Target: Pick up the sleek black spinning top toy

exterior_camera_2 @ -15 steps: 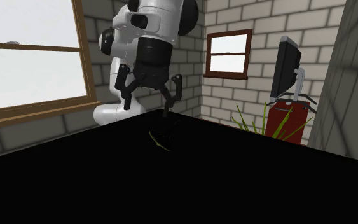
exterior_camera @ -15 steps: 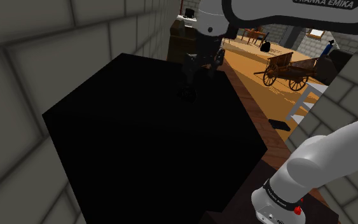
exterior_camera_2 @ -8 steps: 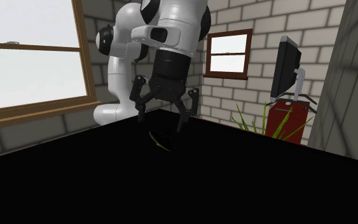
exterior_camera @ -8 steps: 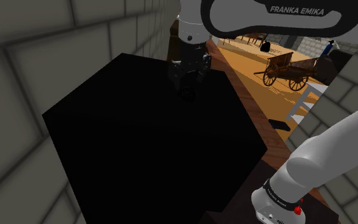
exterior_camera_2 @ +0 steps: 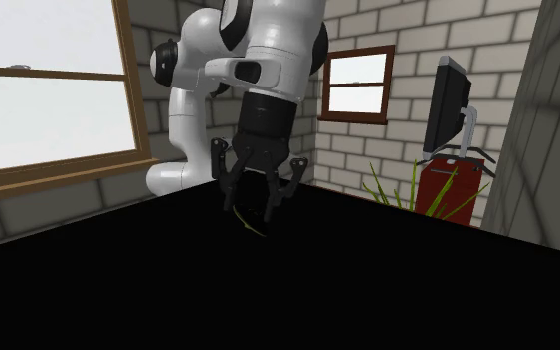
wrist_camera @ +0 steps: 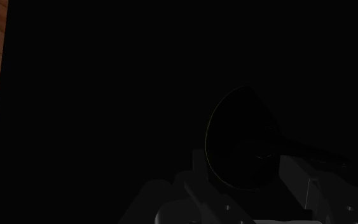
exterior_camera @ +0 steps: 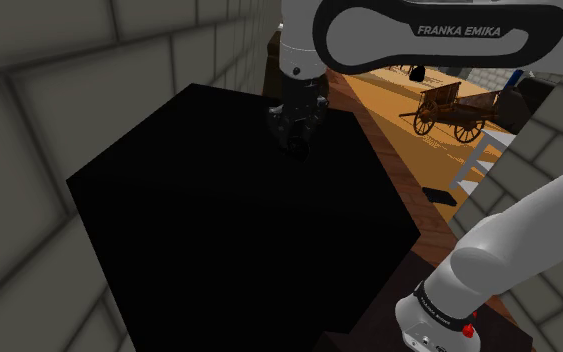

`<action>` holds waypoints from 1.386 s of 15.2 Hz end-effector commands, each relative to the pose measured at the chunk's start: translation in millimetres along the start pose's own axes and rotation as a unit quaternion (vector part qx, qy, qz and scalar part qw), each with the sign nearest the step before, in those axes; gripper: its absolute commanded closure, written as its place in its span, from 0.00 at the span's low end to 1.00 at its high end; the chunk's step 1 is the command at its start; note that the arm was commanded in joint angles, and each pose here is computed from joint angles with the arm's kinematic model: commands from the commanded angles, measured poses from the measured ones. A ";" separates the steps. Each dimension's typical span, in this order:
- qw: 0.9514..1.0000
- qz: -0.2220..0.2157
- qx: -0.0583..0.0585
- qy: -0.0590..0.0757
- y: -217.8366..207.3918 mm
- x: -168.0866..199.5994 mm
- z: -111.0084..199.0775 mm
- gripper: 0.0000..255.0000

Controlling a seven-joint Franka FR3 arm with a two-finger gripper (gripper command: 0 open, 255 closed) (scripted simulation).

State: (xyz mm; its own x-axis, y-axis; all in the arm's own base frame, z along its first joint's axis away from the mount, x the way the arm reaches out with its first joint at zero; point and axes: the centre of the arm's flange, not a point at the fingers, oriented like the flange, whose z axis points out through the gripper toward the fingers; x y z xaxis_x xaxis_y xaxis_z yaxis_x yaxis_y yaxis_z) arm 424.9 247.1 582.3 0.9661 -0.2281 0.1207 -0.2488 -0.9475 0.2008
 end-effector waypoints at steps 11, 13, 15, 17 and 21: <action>1.000 0.000 0.000 -0.001 4.6 2.9 -25.1 1.00; 1.000 0.000 0.000 -0.001 6.7 4.2 -35.4 1.00; 1.000 0.000 0.000 -0.001 8.8 5.4 -45.6 1.00; 1.000 0.000 0.000 -0.001 11.0 6.7 -55.9 1.00; 1.000 0.000 0.000 -0.001 15.2 9.3 -76.4 1.00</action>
State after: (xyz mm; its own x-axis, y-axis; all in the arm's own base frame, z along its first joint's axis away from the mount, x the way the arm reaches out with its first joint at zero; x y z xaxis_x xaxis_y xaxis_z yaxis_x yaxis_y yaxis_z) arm 424.6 247.5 654.3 0.9663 -0.2279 0.1196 -0.2484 -0.9475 0.2015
